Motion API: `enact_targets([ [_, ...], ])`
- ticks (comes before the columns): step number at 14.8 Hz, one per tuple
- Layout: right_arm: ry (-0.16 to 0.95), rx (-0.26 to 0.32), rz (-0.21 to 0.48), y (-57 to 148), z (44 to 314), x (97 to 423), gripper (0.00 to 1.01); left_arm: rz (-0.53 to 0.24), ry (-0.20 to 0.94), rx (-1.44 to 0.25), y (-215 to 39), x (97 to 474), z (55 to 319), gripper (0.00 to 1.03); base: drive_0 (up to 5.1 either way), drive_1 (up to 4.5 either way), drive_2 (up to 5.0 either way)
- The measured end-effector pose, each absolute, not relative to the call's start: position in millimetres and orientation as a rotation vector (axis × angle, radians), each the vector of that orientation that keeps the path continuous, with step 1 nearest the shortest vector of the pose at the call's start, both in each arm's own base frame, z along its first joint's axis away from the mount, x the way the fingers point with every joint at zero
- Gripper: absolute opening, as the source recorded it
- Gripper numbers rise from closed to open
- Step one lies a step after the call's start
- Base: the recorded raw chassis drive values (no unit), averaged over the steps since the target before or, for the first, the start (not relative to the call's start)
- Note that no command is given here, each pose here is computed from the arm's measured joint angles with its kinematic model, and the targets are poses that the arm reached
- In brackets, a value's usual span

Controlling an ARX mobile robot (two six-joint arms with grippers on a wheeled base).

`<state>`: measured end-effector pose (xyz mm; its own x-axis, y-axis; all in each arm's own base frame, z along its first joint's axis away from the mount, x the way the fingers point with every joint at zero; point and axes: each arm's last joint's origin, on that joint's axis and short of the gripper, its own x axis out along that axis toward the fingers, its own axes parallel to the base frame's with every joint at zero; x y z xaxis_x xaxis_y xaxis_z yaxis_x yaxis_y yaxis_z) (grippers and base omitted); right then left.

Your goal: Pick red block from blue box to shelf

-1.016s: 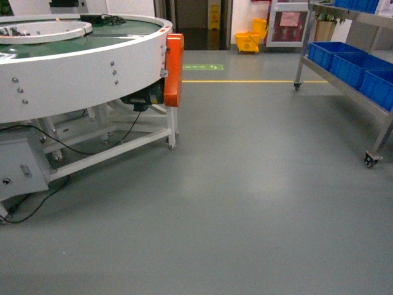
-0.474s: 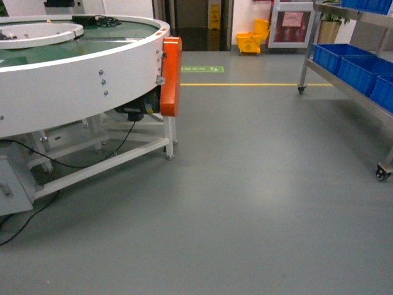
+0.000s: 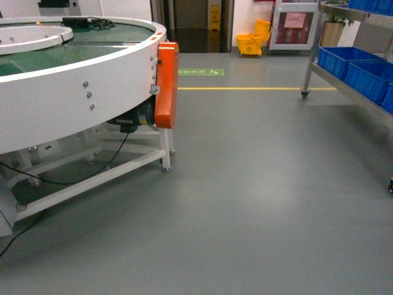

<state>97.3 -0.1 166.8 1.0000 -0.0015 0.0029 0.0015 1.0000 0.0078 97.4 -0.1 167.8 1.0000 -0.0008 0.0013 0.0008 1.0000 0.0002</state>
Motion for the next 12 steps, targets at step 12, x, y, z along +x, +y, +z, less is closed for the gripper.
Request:
enact_targets([
  [12, -0.005, 0.008, -0.001, 0.0, 167.0, 97.3, 0.29, 0.0, 0.001, 0.0, -0.1, 97.4, 167.6, 0.98, 0.0, 4.26, -4.3],
])
